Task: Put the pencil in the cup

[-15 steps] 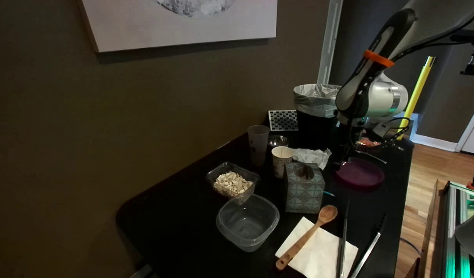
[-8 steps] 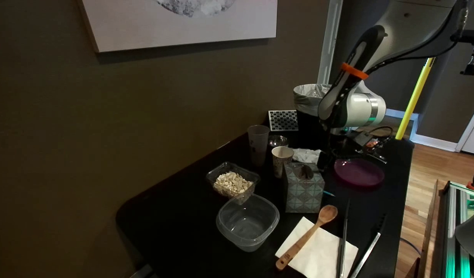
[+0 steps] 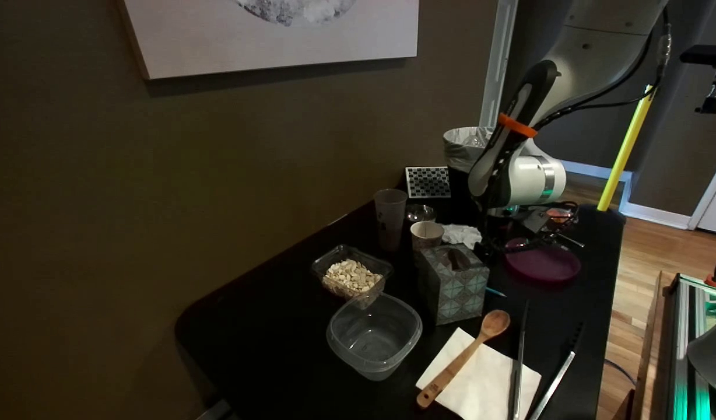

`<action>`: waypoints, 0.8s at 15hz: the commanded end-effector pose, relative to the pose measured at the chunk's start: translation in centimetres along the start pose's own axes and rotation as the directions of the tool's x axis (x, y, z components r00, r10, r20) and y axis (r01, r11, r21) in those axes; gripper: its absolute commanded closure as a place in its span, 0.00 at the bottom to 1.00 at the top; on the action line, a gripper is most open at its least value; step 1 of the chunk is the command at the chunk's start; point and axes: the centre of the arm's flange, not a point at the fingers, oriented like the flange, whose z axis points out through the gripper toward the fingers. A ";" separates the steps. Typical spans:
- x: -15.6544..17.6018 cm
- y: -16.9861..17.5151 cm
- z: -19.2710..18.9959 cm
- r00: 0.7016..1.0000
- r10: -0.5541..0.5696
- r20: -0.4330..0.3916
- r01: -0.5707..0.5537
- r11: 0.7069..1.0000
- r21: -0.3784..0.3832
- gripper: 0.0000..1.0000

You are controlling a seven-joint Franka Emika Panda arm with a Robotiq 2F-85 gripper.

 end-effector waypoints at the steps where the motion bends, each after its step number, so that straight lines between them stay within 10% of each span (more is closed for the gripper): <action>1: 0.4 0.2 1.5 1.000 -0.020 0.008 0.020 1.000 -0.004 0.10; 7: 0.5 0.3 1.9 1.000 -0.022 0.020 0.022 1.000 -0.006 0.63; 8: 0.5 0.2 1.9 1.000 -0.022 0.021 0.022 1.000 -0.005 0.23; 12: 0.5 0.1 2.0 0.999 -0.026 0.022 0.026 1.000 0.000 0.15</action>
